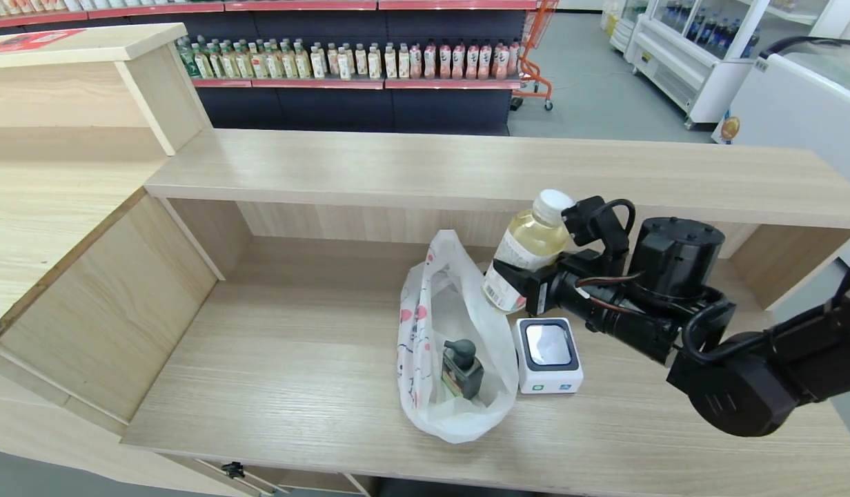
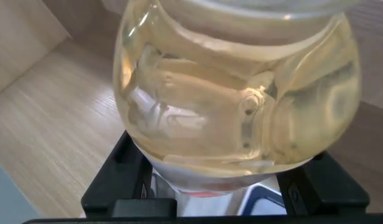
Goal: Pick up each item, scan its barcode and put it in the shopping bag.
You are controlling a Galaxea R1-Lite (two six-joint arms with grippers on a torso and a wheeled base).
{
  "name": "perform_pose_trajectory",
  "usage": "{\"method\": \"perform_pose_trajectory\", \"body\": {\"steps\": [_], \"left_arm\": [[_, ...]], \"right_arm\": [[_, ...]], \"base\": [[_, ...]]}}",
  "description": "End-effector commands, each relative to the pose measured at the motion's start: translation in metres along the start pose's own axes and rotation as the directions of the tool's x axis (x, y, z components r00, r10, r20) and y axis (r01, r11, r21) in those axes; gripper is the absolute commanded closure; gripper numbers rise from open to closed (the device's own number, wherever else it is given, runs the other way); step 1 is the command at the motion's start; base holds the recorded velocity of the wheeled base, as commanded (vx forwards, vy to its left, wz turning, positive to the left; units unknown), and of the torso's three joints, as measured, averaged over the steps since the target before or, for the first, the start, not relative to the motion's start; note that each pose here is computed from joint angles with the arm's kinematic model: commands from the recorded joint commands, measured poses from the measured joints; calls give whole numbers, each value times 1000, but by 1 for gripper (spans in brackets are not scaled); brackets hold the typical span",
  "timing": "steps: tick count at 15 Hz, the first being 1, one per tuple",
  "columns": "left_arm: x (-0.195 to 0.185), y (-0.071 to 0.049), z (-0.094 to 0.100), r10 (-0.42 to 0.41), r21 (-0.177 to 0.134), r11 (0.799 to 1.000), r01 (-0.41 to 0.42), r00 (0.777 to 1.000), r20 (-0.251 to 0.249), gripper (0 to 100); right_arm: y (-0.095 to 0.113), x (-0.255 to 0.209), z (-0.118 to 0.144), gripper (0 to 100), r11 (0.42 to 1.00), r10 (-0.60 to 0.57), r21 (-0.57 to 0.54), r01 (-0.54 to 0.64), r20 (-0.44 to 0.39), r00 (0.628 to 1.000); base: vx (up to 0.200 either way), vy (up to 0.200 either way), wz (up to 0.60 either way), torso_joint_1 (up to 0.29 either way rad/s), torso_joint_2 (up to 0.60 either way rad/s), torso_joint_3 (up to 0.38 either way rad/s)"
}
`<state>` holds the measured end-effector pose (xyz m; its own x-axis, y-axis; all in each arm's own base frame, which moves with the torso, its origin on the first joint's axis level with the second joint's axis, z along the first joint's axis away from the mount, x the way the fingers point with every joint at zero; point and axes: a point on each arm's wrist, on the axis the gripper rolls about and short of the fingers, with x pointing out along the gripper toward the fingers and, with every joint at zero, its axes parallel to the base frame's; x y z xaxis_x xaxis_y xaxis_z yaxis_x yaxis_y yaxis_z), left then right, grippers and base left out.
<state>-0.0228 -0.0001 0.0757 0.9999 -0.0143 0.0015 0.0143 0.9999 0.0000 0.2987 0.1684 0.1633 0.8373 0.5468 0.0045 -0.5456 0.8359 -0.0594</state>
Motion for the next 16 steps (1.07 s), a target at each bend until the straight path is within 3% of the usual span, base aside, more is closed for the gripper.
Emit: {"method": "perform_pose_trajectory", "body": {"steps": [1,4,10,16], "left_arm": [[0,0,0,0,0,1000,0,1000,2,0],[0,0,0,0,0,1000,0,1000,2,0],[0,0,0,0,0,1000,0,1000,2,0],[0,0,0,-1,0,1000,1,1000,2,0]], "right_arm": [[-6,15,-20,100,1000,-8,16,9,-43,999],[-9,32,-36,100,996,5,86,-2,-38,999],[-23,44,-64,100,993,24,120,-16,-59,998],[-26,52,-83,100,982,86,169,-80,-25,996]], "base": [[0,0,0,0,0,0],[0,0,0,0,0,0],[0,0,0,0,0,0],[0,0,0,0,0,0]]}}
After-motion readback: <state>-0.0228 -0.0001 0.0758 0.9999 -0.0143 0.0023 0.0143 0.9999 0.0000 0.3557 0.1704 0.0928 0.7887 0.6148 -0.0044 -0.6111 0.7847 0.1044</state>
